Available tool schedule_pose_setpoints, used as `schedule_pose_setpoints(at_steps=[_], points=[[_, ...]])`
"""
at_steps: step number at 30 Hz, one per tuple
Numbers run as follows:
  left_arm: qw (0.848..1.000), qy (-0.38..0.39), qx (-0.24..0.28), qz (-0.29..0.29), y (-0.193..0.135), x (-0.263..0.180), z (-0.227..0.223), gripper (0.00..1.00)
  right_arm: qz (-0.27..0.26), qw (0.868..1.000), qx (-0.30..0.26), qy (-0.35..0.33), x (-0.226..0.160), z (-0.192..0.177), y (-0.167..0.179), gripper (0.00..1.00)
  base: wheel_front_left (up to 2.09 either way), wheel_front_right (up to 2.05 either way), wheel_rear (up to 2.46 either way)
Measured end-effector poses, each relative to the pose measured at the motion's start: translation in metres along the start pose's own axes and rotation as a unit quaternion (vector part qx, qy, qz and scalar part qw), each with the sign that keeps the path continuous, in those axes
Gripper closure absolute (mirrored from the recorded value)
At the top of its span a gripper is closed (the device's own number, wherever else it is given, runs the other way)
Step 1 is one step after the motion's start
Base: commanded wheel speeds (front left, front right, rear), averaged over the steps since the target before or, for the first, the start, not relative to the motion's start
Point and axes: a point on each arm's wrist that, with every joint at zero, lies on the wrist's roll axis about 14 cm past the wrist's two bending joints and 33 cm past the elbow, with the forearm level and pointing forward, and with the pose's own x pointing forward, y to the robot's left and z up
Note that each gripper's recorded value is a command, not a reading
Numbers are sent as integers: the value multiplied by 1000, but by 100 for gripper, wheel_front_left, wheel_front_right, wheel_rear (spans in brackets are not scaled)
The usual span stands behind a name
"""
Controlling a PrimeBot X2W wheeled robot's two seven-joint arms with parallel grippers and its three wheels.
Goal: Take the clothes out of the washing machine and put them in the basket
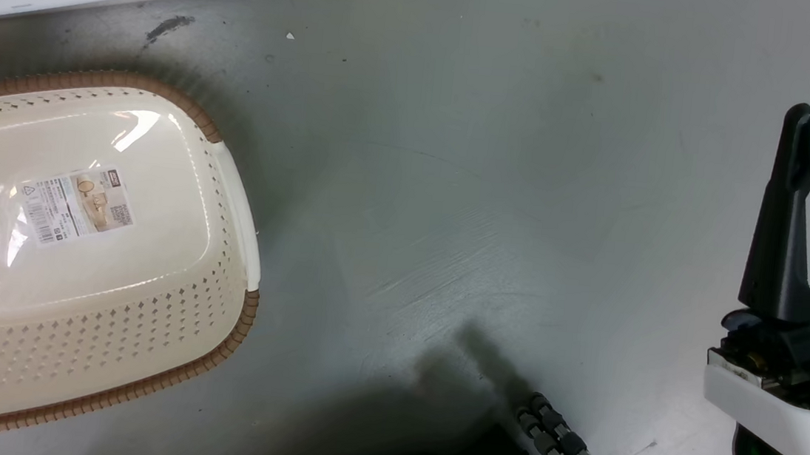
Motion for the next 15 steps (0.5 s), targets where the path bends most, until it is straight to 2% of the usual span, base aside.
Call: schedule_pose_setpoints(at_steps=[7,15], points=[[999,-44,15,12,5,-9,13,100,4,1000,3,-7,0,6,3,0,0,0,0],[989,-140,38,16,4,-44,49,100,5,999,-1,-36,-3,31,3,0,0,0,0]])
